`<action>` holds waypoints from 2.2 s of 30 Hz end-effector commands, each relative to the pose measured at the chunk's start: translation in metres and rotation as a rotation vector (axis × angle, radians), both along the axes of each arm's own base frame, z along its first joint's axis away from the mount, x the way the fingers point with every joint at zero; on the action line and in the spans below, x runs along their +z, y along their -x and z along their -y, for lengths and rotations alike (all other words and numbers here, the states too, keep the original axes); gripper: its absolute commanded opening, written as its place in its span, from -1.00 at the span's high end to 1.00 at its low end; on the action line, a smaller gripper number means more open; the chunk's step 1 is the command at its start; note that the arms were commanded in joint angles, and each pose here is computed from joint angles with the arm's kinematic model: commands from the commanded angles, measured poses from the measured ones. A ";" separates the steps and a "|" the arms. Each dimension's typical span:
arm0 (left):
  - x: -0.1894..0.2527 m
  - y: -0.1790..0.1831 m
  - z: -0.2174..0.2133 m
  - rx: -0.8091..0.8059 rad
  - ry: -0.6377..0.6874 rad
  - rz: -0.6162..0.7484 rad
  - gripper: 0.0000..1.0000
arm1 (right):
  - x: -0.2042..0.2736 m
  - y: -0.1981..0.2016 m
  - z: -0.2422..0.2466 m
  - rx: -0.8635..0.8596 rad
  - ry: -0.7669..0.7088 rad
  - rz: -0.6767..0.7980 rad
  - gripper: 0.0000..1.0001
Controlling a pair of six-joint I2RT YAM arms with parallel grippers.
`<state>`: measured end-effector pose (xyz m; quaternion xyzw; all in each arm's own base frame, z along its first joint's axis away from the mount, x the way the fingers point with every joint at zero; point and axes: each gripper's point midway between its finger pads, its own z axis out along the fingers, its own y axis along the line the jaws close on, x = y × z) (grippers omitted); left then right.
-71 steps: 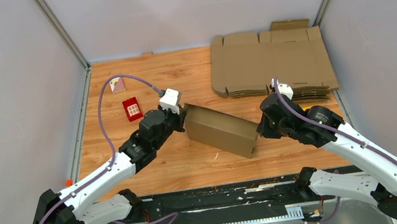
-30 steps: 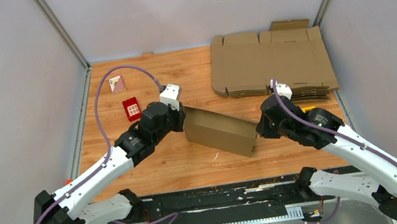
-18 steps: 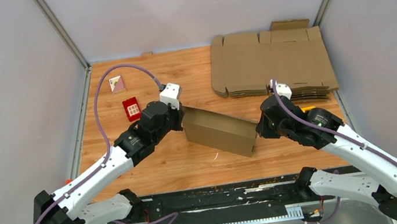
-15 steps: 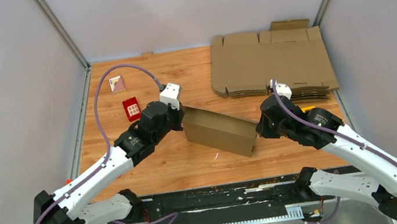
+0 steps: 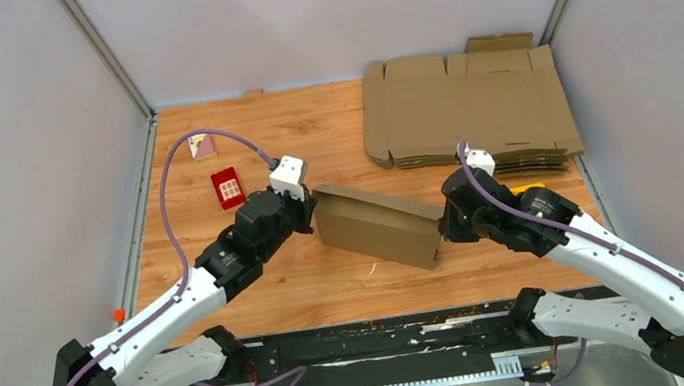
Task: Fold the paper box
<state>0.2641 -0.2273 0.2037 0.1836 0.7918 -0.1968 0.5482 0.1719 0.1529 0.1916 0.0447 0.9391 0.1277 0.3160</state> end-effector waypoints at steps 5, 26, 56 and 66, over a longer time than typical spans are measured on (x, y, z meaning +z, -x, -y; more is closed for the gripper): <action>-0.016 0.010 -0.001 -0.036 -0.042 -0.045 1.00 | -0.010 0.017 0.006 0.070 0.070 -0.090 0.26; -0.010 0.007 0.001 -0.033 -0.040 -0.039 1.00 | 0.096 0.001 -0.005 0.368 0.016 0.286 -0.99; -0.015 0.009 0.000 -0.025 -0.035 -0.060 0.92 | 0.005 0.002 -0.029 0.381 -0.010 0.134 0.95; -0.003 0.015 -0.010 0.022 -0.079 -0.148 0.37 | -0.009 0.001 -0.023 0.355 0.020 0.118 0.96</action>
